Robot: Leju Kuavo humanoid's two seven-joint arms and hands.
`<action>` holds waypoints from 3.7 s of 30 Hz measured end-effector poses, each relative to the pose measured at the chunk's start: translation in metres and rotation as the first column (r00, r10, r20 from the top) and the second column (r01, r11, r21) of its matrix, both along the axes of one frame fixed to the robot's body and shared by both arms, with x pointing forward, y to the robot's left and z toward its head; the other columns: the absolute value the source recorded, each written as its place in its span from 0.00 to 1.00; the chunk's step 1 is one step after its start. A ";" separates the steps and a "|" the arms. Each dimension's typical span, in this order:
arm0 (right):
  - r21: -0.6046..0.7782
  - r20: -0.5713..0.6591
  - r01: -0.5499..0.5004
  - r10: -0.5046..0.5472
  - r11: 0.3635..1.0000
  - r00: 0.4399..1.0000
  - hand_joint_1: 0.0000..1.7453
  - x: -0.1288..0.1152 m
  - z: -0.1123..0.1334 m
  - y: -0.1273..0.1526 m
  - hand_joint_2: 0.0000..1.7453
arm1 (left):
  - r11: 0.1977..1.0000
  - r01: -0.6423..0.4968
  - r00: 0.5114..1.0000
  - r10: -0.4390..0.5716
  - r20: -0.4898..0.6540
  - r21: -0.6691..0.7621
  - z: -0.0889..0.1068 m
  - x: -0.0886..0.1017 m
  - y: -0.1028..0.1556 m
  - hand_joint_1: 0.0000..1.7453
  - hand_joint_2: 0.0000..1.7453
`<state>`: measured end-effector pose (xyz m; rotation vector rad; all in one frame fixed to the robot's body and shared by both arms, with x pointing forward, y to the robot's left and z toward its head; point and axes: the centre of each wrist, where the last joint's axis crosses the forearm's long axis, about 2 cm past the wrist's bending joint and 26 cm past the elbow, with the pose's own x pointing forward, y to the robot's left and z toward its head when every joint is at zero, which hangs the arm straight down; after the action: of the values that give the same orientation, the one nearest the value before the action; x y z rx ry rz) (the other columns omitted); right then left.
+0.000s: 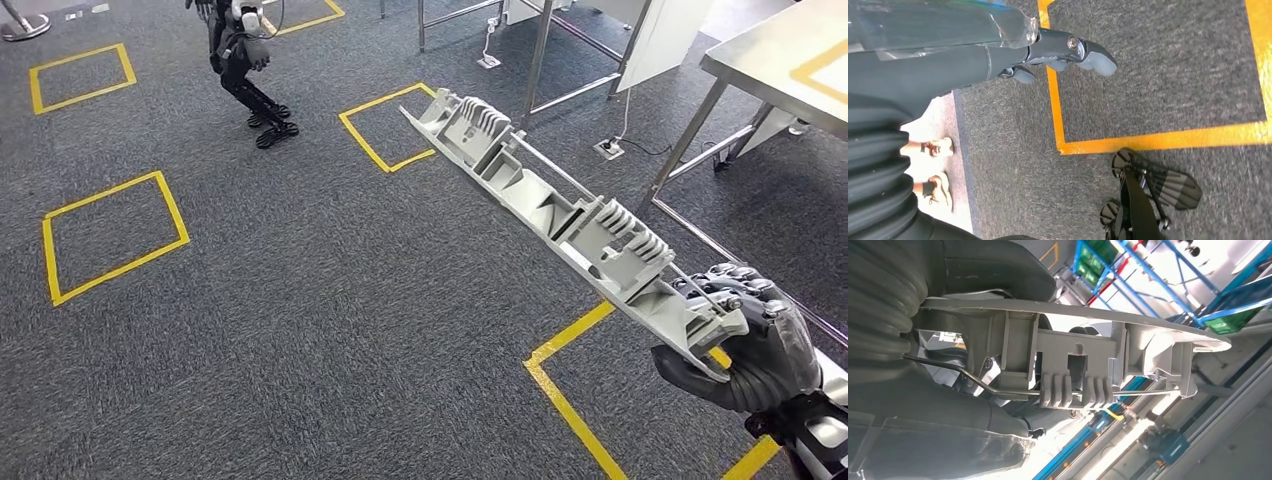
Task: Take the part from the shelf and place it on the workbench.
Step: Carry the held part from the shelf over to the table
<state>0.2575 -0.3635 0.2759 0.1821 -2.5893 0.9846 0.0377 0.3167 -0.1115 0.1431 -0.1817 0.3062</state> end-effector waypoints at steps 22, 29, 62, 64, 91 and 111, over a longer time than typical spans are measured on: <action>0.055 -0.160 -0.397 0.401 0.916 0.902 1.00 0.020 -0.010 0.071 1.00 | 1.000 0.023 1.000 -0.023 0.006 -0.014 0.000 0.007 -0.007 0.00 1.00; 0.092 -0.178 -0.489 0.498 0.867 0.849 1.00 0.026 0.001 0.106 1.00 | 1.000 0.023 1.000 -0.023 0.013 -0.017 0.001 0.011 -0.007 0.00 1.00; 0.083 -0.132 -0.464 0.472 0.882 0.872 1.00 0.036 0.018 0.131 1.00 | 0.998 0.042 0.999 -0.041 0.023 -0.048 0.001 0.012 -0.011 0.00 1.00; 0.086 -0.134 -0.462 0.469 0.883 0.873 1.00 0.037 0.017 0.131 1.00 | 0.998 0.043 0.999 -0.042 0.020 -0.048 0.001 0.010 -0.011 0.00 1.00; 0.099 -0.152 -0.420 0.431 0.902 0.890 1.00 0.054 0.014 0.137 1.00 | 0.996 0.050 0.997 -0.046 0.061 -0.072 0.001 0.010 -0.009 0.00 1.00; 0.094 -0.139 -0.422 0.432 0.901 0.891 1.00 0.060 0.019 0.136 1.00 | 0.997 0.045 0.998 -0.041 0.055 -0.070 0.000 0.007 -0.008 0.00 1.00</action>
<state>0.3176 -0.2276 0.2944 0.8447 -2.4824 0.9820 0.0449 0.3089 -0.1112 0.0605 -0.2262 0.2731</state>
